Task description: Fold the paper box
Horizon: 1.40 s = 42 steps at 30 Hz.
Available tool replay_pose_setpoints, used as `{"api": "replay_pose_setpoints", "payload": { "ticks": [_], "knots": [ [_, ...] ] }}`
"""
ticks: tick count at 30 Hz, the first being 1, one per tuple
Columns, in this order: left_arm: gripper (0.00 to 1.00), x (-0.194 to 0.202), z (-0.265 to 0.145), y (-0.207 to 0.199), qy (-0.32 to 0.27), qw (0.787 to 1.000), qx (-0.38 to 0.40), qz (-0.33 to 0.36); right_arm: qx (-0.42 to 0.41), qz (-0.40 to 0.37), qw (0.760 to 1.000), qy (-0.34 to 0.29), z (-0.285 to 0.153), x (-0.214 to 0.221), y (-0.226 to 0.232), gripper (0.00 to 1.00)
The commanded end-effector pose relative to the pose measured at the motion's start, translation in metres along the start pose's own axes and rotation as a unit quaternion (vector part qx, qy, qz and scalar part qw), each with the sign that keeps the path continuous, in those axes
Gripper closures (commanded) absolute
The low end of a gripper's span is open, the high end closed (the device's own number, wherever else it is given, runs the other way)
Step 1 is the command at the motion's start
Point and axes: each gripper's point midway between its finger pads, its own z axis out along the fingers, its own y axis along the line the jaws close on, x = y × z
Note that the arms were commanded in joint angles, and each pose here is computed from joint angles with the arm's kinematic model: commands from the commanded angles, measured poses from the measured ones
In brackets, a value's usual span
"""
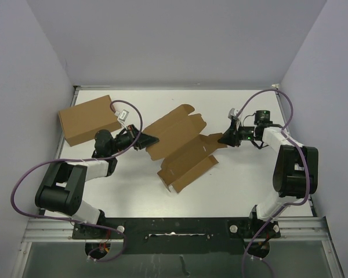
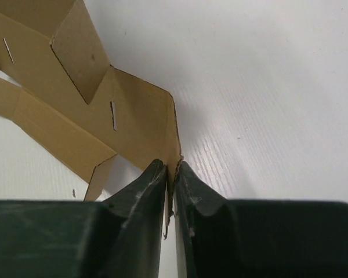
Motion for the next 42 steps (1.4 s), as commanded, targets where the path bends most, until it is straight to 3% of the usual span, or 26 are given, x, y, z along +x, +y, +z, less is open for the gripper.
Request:
{"api": "replay_pose_setpoints", "payload": {
  "ticks": [1, 3, 11, 22, 35, 42],
  "knots": [
    [1.00, -0.018, 0.006, -0.029, -0.010, 0.997, 0.044, 0.061, 0.006, -0.042, 0.999, -0.013, -0.006, -0.026, -0.005, 0.94],
    [1.00, -0.018, 0.006, -0.029, -0.009, 0.997, 0.042, 0.063, 0.007, -0.038, 0.999, -0.013, -0.006, -0.028, -0.005, 1.00],
    [1.00, -0.023, 0.010, -0.049, -0.008, 0.996, 0.039, 0.079, 0.050, 0.005, 0.998, -0.033, -0.009, -0.042, -0.014, 1.00],
    [1.00, -0.021, 0.020, -0.063, 0.017, 0.991, -0.035, 0.127, 0.143, 0.032, 0.989, -0.037, 0.009, -0.053, -0.021, 1.00],
    [1.00, -0.013, 0.012, -0.023, 0.034, 0.986, -0.102, 0.125, 0.196, 0.039, 0.979, -0.025, 0.025, -0.044, -0.029, 1.00],
    [1.00, -0.018, 0.001, -0.012, 0.029, 0.979, -0.144, 0.141, 0.161, 0.049, 0.985, -0.031, 0.031, -0.045, -0.019, 1.00]
  ]
}}
